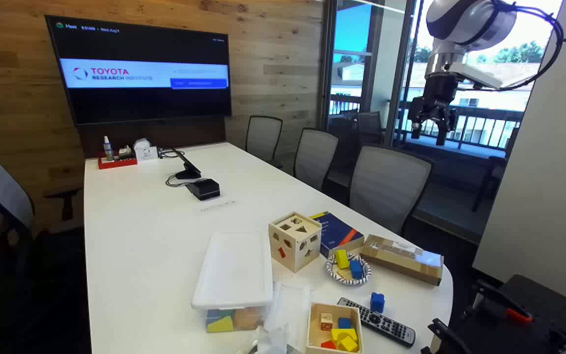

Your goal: Open the lid on the cube

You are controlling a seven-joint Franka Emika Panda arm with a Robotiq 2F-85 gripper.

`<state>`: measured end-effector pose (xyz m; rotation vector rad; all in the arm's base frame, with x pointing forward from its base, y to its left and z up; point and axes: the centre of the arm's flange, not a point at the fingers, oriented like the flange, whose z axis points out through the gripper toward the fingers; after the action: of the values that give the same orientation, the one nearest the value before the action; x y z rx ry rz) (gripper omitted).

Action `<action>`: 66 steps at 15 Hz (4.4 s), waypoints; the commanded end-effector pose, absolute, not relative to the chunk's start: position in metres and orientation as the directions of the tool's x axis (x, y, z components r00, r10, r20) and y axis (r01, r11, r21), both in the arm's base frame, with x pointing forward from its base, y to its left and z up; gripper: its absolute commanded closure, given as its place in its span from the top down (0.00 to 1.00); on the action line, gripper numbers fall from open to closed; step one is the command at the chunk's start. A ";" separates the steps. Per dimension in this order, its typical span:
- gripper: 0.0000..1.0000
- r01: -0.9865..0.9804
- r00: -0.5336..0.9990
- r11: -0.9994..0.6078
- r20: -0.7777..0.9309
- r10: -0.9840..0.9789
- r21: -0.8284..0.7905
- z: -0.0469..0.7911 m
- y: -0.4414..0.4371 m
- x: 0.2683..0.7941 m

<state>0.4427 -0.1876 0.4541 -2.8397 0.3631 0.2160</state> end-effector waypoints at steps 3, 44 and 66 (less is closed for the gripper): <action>1.00 -0.266 0.957 -0.932 -0.180 -0.226 -0.246 0.454 -0.188 0.443; 1.00 0.182 0.962 -0.983 -0.201 0.185 -0.035 0.118 0.051 0.769; 1.00 0.129 0.879 -0.990 -0.455 0.142 -0.059 0.094 0.044 0.735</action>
<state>0.7305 0.0427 0.0948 -3.0389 -0.2335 0.6618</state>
